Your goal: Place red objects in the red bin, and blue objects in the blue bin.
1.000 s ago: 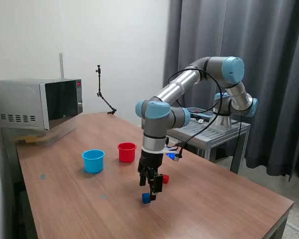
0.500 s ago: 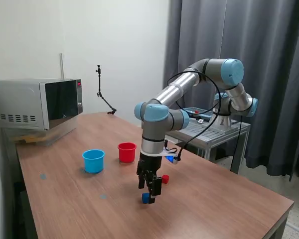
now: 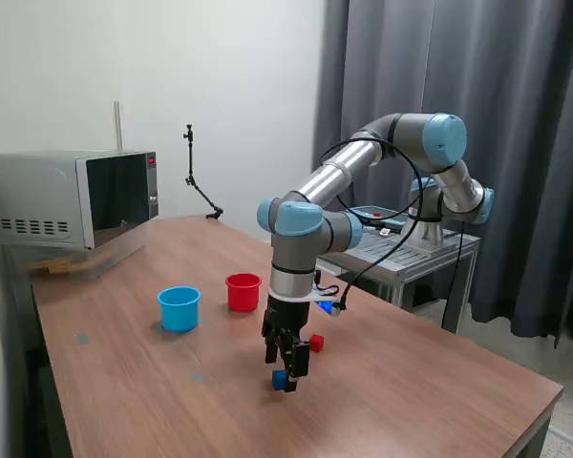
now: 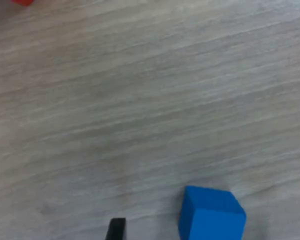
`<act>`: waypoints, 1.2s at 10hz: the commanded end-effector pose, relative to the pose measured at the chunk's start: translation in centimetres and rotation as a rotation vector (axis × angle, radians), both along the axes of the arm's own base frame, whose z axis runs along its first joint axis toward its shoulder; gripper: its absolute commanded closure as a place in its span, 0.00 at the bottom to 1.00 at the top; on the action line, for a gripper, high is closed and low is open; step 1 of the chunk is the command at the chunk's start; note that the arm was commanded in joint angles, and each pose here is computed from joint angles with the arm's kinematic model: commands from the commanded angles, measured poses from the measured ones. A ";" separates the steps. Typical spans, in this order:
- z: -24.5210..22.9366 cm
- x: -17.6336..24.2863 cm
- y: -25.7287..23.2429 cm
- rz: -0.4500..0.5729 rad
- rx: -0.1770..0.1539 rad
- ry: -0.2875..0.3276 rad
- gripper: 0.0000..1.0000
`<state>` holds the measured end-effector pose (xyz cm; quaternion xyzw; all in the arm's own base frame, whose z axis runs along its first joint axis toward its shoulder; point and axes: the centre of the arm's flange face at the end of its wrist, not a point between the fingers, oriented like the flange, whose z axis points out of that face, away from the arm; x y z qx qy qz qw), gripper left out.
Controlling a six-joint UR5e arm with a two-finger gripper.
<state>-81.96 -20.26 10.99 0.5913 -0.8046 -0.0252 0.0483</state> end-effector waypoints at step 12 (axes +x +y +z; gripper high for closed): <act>-0.4 0.3 -0.1 -0.006 0.000 -0.011 1.00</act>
